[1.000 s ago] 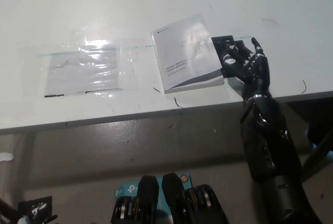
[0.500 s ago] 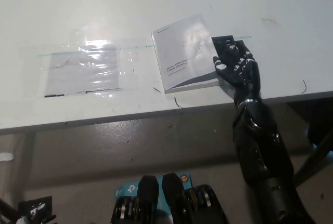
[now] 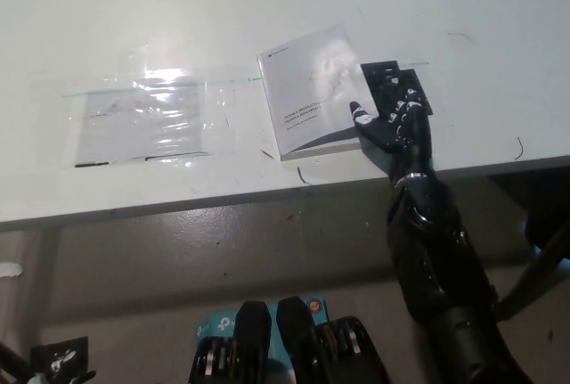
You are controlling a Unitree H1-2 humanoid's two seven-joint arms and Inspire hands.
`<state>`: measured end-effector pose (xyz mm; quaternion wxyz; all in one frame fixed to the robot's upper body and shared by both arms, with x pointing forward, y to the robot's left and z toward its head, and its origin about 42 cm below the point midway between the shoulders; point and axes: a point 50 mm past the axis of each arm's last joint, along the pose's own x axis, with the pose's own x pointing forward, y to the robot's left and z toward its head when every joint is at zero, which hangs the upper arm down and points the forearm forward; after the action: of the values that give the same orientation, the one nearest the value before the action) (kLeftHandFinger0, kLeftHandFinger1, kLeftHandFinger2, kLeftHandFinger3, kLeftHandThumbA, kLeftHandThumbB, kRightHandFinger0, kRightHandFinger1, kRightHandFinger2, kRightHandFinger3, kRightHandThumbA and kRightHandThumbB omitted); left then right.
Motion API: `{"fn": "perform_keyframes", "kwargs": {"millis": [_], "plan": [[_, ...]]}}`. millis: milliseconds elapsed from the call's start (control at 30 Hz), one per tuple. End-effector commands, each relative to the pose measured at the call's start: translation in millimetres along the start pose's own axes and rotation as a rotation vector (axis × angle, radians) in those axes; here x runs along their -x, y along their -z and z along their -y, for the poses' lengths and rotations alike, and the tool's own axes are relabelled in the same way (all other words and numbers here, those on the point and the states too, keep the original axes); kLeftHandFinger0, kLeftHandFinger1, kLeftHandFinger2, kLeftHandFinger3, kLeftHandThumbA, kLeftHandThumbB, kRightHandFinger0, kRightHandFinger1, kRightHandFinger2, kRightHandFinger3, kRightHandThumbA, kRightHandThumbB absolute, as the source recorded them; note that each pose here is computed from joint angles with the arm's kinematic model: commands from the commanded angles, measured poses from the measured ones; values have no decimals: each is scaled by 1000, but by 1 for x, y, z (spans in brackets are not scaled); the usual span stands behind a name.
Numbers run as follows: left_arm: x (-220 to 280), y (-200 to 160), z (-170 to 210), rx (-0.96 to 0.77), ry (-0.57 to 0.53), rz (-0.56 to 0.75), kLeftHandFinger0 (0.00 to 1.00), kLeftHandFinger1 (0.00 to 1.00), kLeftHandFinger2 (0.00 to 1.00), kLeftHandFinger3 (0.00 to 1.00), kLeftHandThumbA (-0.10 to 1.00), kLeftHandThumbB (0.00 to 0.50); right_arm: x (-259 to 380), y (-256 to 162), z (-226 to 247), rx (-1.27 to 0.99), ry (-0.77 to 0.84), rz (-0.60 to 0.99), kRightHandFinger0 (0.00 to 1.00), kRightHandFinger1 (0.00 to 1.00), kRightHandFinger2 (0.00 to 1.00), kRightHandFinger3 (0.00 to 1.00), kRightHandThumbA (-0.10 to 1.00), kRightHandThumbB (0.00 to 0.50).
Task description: The robot uses its right hand to slide under the cover of the book kept in the middle of the desk and open it
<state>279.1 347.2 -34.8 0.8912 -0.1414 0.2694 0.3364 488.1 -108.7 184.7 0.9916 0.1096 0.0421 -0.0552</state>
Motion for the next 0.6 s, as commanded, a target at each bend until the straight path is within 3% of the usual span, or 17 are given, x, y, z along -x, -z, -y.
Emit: {"fn": "perform_keyframes", "kwargs": {"millis": [0, 33, 67, 100, 133, 167, 233, 333, 467, 567], "plan": [[-1, -11, -6, -9, -22, 30, 384, 480, 669, 635, 787, 49, -2, -27, -46, 31, -97, 77, 402, 666, 761, 948, 727, 27], [-1, -12, -6, -12, -23, 30, 362, 471, 666, 627, 785, 48, -1, -28, -48, 37, -100, 78, 396, 661, 755, 936, 726, 29], [0, -12, -6, -17, -20, 31, 364, 488, 683, 637, 794, 38, -1, -29, -50, 34, -103, 77, 386, 638, 731, 903, 704, 62], [0, -11, -8, -23, -17, 32, 364, 490, 686, 639, 798, 39, 0, -29, -53, 29, -107, 75, 390, 642, 734, 907, 712, 51], [-1, -10, -9, -24, -8, 25, 443, 531, 729, 687, 846, 51, 0, -34, -62, 34, -134, 87, 392, 655, 759, 906, 715, 57], [-1, -9, -10, -13, -7, 24, 529, 572, 759, 707, 837, 59, 1, -39, -70, 45, -160, 97, 432, 692, 792, 917, 720, 32], [-1, -10, -11, -7, -18, 25, 521, 564, 748, 693, 799, 60, 2, -45, -77, 55, -170, 108, 421, 672, 771, 919, 726, 36], [-1, -10, -14, -24, -16, 26, 565, 566, 740, 698, 833, 56, 3, -50, -84, 64, -188, 122, 441, 674, 762, 911, 736, 46], [-1, -8, -16, -22, -42, 10, 430, 477, 675, 647, 799, 65, 3, -62, -95, 84, -211, 145, 376, 627, 722, 868, 717, 55], [0, -5, -19, -32, -28, 13, 500, 544, 713, 688, 826, 69, 3, -73, -101, 96, -233, 172, 362, 627, 734, 869, 714, 61]]}}
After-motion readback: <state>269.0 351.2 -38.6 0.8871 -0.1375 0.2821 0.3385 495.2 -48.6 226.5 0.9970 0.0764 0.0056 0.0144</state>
